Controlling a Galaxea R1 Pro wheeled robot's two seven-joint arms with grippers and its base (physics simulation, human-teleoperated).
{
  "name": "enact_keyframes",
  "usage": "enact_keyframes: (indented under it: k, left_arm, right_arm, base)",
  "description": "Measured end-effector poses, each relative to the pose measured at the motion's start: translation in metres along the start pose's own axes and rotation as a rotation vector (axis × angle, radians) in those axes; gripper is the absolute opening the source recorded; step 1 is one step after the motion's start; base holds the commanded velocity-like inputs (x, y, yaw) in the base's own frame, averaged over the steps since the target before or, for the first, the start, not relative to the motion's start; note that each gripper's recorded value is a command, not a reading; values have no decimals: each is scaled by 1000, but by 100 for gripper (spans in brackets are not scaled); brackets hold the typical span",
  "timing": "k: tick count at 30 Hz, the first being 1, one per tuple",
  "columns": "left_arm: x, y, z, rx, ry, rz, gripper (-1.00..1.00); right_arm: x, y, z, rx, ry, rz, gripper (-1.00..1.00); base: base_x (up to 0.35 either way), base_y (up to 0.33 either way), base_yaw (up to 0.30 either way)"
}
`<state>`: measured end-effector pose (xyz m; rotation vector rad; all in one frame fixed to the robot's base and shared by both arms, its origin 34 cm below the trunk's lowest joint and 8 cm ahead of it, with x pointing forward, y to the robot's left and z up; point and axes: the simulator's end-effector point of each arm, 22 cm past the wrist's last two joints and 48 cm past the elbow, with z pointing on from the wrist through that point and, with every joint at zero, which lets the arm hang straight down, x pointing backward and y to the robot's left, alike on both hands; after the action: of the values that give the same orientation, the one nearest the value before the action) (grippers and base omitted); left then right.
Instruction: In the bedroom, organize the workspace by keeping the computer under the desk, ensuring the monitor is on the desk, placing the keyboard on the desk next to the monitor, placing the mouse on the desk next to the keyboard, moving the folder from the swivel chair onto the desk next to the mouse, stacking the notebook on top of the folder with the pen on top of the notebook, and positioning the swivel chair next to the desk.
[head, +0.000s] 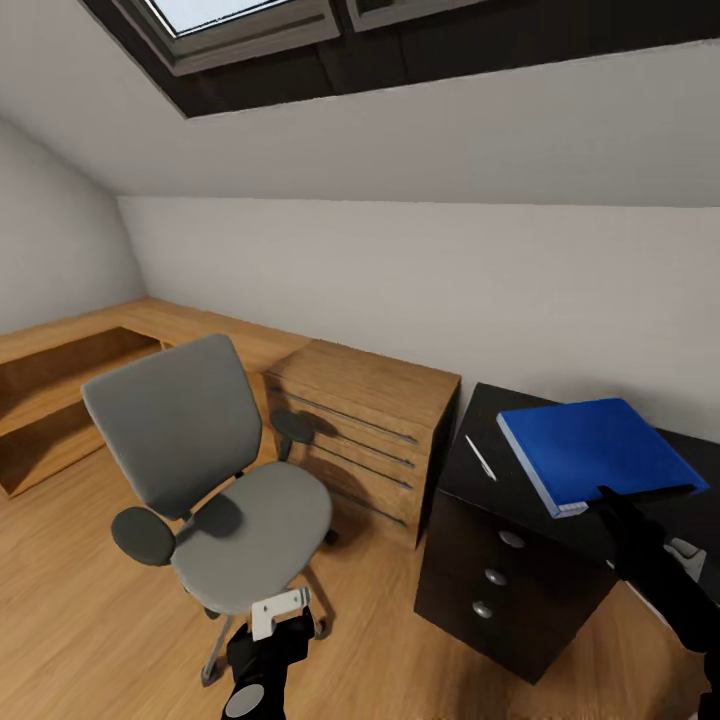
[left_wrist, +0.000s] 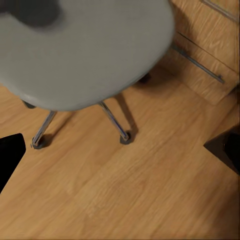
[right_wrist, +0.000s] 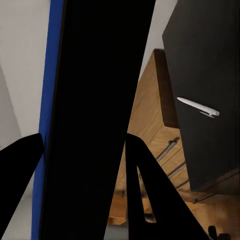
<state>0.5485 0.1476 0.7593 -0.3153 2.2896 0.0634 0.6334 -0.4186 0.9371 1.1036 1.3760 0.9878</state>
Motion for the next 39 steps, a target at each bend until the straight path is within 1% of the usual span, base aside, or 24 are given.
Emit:
enact_keyframes:
  k: [5,9,11,14,18,20,21,22,23,24,26,27,29,30,31,33,35,39]
  left_arm:
    - [0,-1,0,2,0,0,100]
    - [1,-3,-1,7,-1,3,100]
    - [-5,-5,-3,16,-13,-3,100]
    - [-14,-9,-7,31,-29,-10,100]
    - [-10,-11,-8,41,-23,6,100]
    - [0,0,-2,21,-7,36,100]
    - [14,17,6,-7,14,78,100]
    - [20,23,9,-18,22,95,100]
    - [38,38,16,-43,50,139,100]
    - [52,47,19,-59,72,168,100]
    - [71,59,24,-84,94,195,100]
    - [76,64,26,-93,96,198,100]
    - [93,77,33,-117,79,186,100]
    - [101,81,36,-113,46,164,100]
    - [105,79,37,-97,8,155,100]
    - [111,78,36,-81,-30,149,100]
    - [117,82,36,-81,-42,151,100]
    - [124,88,37,-87,-46,159,100]
  right_arm:
    - [-6,0,0,0,-22,-6,-100]
    - [-7,0,0,1,-27,-8,-100]
    - [-9,-3,0,8,-27,-9,-100]
    - [-11,-10,0,36,-30,-12,-100]
    - [-13,-15,0,51,-37,-8,-100]
    - [-13,-17,1,55,-42,-7,-100]
    - [-14,-17,1,57,-43,-7,-100]
    - [-13,-17,1,57,-43,-7,-100]
    - [-13,-18,1,59,-43,-8,-100]
    - [-13,-18,1,60,-43,-9,-100]
    - [-13,-20,1,71,-42,-13,-100]
    - [-13,-22,1,77,-42,-15,-100]
    - [-13,-28,1,104,-42,-19,-100]
    - [-13,-31,0,121,-42,-21,-100]
    - [-13,-33,0,130,-43,-21,-100]
    - [-13,-35,0,137,-43,-21,-100]
    - [-12,-36,0,141,-44,-21,-100]
    - [-16,-41,0,162,-65,-24,-100]
  base:
    - [0,0,-296]
    - [0,0,-296]
    - [0,0,-296]
    - [0,0,-296]
    - [0,0,-296]
    - [0,0,-296]
    - [0,0,-296]
    - [0,0,-296]
    - [0,0,-296]
    - [0,0,-296]
    - [0,0,-296]
    - [0,0,-296]
    - [0,0,-296]
    - [0,0,-296]
    - [0,0,-296]
    - [0,0,-296]
    - [0,0,-296]
    - [0,0,-296]
